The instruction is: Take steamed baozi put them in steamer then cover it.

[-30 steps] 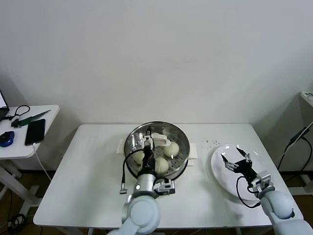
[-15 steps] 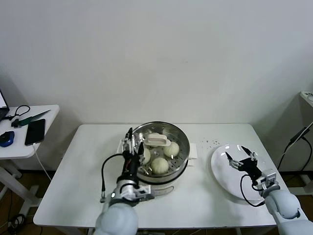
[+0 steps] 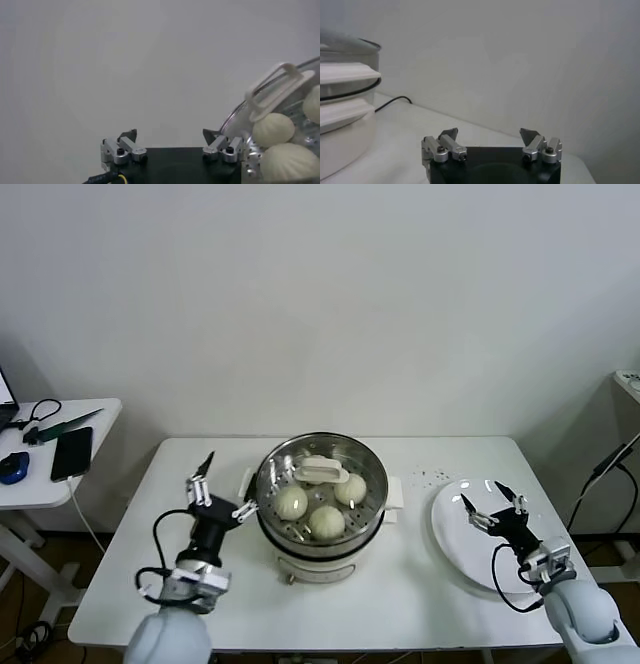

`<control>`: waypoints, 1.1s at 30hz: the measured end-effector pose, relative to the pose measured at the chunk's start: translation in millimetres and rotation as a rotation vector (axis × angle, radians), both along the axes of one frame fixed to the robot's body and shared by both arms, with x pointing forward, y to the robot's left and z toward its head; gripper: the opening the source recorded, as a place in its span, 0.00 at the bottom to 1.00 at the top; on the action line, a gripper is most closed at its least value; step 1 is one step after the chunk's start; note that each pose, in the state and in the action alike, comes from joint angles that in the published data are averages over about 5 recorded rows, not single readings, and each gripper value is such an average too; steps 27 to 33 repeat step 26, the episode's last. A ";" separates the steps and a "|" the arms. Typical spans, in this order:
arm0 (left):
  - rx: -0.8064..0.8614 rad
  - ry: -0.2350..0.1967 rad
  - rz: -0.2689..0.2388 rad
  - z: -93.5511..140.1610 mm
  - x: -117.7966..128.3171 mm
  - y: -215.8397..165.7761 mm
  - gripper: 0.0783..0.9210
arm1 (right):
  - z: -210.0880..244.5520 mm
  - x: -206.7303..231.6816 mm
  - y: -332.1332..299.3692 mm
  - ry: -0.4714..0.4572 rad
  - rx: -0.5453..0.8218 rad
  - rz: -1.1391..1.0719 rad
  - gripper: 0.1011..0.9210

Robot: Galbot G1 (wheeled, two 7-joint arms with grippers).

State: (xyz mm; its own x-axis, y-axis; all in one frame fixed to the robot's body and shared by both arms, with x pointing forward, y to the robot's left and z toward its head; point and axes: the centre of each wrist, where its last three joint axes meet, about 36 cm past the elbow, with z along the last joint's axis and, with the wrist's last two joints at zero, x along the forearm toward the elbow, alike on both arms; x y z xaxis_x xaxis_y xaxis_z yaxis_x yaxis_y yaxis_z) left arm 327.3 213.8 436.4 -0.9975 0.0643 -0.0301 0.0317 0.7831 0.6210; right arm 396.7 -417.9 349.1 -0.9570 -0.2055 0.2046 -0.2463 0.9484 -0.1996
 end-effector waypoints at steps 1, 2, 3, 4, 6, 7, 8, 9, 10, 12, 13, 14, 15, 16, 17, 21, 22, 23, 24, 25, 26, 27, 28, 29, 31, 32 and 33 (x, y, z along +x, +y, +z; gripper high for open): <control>-0.037 0.008 0.009 -2.8 -1.8 6.3 0.88 | 0.3 -1.2 1.3 -0.005 0.001 0.002 0.88; -0.073 0.016 0.018 -5.7 -3.8 12.4 0.88 | 0.6 -2.4 2.5 -0.009 0.002 0.004 0.88; -0.107 0.023 0.029 -8.7 -5.9 18.2 0.88 | 0.9 -3.6 3.6 -0.013 0.003 0.005 0.88; -0.138 0.030 0.040 -11.6 -8.1 23.6 0.88 | 1.0 -4.9 4.8 -0.017 0.005 0.007 0.88; -0.198 0.043 0.065 -17.9 -12.9 33.4 0.88 | 0.6 -7.9 7.0 -0.023 0.010 0.008 0.88; -0.226 0.048 0.077 -20.9 -15.4 37.8 0.88 | 0.3 -9.6 7.9 -0.026 0.013 0.009 0.88; -0.252 0.053 0.089 -24.0 -18.1 41.8 0.88 | -0.1 -11.2 8.7 -0.029 0.017 0.009 0.88; -0.277 0.059 0.101 -26.9 -20.9 45.4 0.88 | -0.7 -13.1 9.3 -0.030 0.022 0.008 0.88; -0.299 0.064 0.111 -29.9 -23.7 48.7 0.88 | -1.4 -15.0 9.6 -0.032 0.026 0.007 0.88; -0.337 0.073 0.127 -35.2 -29.5 54.1 0.88 | -2.9 -19.0 10.1 -0.034 0.036 0.004 0.88; -0.353 0.077 0.133 -37.7 -32.5 56.2 0.88 | -3.6 -21.0 10.4 -0.035 0.041 0.002 0.88; -0.367 0.082 0.138 -40.1 -35.4 58.0 0.88 | -4.2 -22.9 10.8 -0.036 0.047 0.000 0.88; -0.380 0.086 0.143 -42.1 -38.1 59.5 0.88 | -4.9 -24.7 11.4 -0.038 0.052 -0.002 0.88; -0.392 0.090 0.147 -44.1 -40.6 60.6 0.88 | -5.6 -26.5 12.0 -0.039 0.057 -0.003 0.88; -0.403 0.095 0.151 -45.9 -42.8 61.6 0.88 | -6.3 -28.2 12.8 -0.040 0.062 -0.004 0.88; -0.438 0.106 0.159 -50.9 -49.4 63.1 0.88 | -8.4 -34.0 15.0 -0.044 0.078 -0.007 0.88; -0.445 0.108 0.160 -51.8 -50.5 63.0 0.88 | -8.7 -35.4 15.2 -0.044 0.080 -0.008 0.88; -0.451 0.110 0.160 -52.5 -51.4 62.8 0.88 | -9.2 -36.9 15.2 -0.044 0.083 -0.009 0.88; -0.456 0.111 0.160 -53.3 -52.0 62.4 0.88 | -9.7 -38.4 15.1 -0.043 0.085 -0.010 0.88; -0.459 0.112 0.160 -53.6 -52.4 62.2 0.88 | -10.0 -39.1 15.0 -0.043 0.086 -0.010 0.88; -0.461 0.113 0.159 -54.0 -52.6 61.9 0.88 | -10.3 -39.9 15.0 -0.042 0.087 -0.011 0.88; -0.461 0.113 0.159 -54.0 -52.6 61.9 0.88 | -10.3 -39.9 15.0 -0.042 0.087 -0.011 0.88; -0.461 0.113 0.159 -54.0 -52.6 61.9 0.88 | -10.3 -39.9 15.0 -0.042 0.087 -0.011 0.88; -0.461 0.113 0.159 -54.0 -52.6 61.9 0.88 | -10.3 -39.9 15.0 -0.042 0.087 -0.011 0.88; -0.461 0.113 0.159 -54.0 -52.6 61.9 0.88 | -10.3 -39.9 15.0 -0.042 0.087 -0.011 0.88; -0.461 0.113 0.159 -54.0 -52.6 61.9 0.88 | -10.3 -39.9 15.0 -0.042 0.087 -0.011 0.88; -0.461 0.113 0.159 -54.0 -52.6 61.9 0.88 | -10.3 -39.9 15.0 -0.042 0.087 -0.011 0.88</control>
